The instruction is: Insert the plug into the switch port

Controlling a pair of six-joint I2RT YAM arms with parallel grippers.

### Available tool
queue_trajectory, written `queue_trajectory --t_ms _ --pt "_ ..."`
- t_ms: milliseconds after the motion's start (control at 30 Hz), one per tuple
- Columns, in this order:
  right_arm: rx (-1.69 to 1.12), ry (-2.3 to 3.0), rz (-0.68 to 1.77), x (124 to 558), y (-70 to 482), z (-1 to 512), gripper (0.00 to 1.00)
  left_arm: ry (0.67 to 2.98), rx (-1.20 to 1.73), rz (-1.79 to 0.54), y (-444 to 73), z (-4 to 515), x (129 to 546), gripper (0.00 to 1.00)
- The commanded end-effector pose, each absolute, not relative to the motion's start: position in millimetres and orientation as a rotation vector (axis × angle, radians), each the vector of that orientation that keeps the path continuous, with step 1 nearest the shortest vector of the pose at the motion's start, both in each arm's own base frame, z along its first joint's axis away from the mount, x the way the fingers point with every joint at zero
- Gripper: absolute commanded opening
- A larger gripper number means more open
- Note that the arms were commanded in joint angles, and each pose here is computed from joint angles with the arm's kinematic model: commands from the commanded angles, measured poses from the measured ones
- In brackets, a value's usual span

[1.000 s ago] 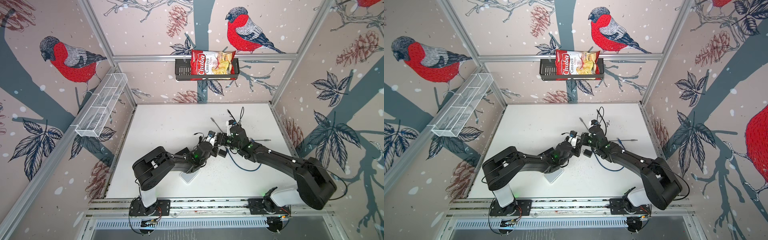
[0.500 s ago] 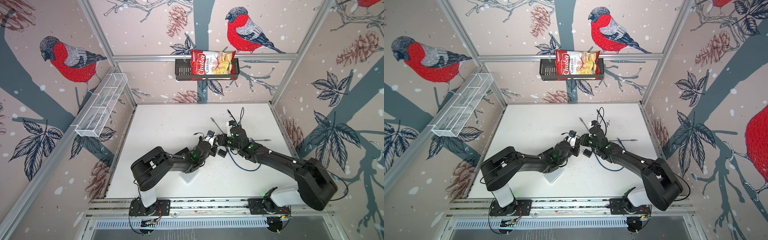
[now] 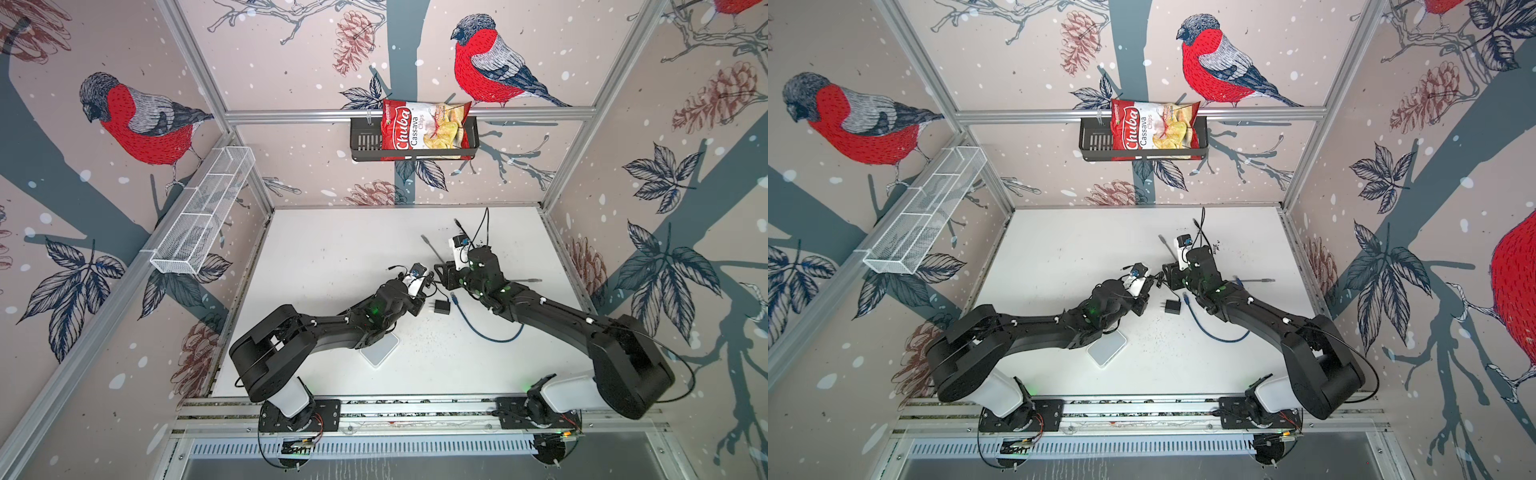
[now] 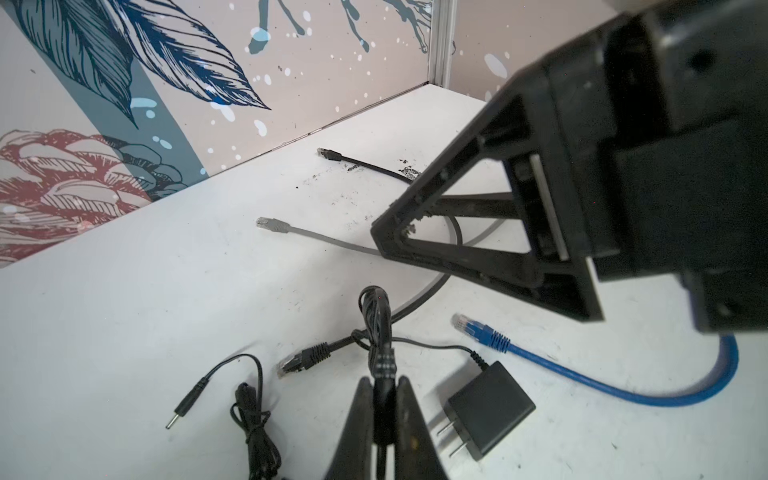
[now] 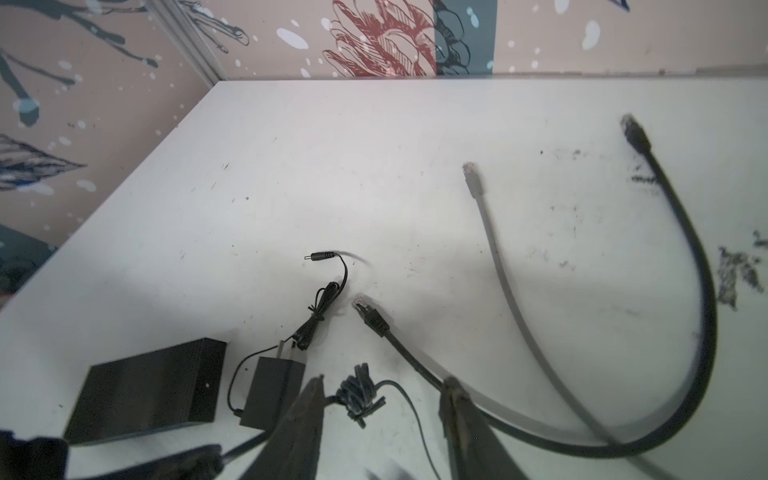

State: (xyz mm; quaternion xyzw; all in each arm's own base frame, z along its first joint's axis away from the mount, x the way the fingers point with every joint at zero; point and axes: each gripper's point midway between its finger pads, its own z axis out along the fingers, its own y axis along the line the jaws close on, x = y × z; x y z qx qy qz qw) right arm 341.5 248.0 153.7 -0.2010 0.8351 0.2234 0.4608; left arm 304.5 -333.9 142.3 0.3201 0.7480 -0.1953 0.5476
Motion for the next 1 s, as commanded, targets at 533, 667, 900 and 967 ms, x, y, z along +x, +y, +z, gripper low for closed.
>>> queue_trajectory --t_ms 533,667,900,967 --pt "-0.986 1.524 0.459 323.4 252.0 171.7 0.51 1.748 1.061 -0.363 -311.0 113.4 272.7 0.19" --pt "-1.03 1.511 0.494 318.0 257.8 172.0 0.5 1.76 1.018 -0.387 -307.4 112.7 272.4 0.22" --pt "-0.876 1.714 0.575 345.0 260.2 179.2 0.47 1.979 0.933 -0.39 -303.7 88.7 279.4 0.29" --pt "-0.81 1.795 0.6 351.9 259.3 177.2 0.46 2.042 0.934 -0.42 -307.3 81.0 276.0 0.29"
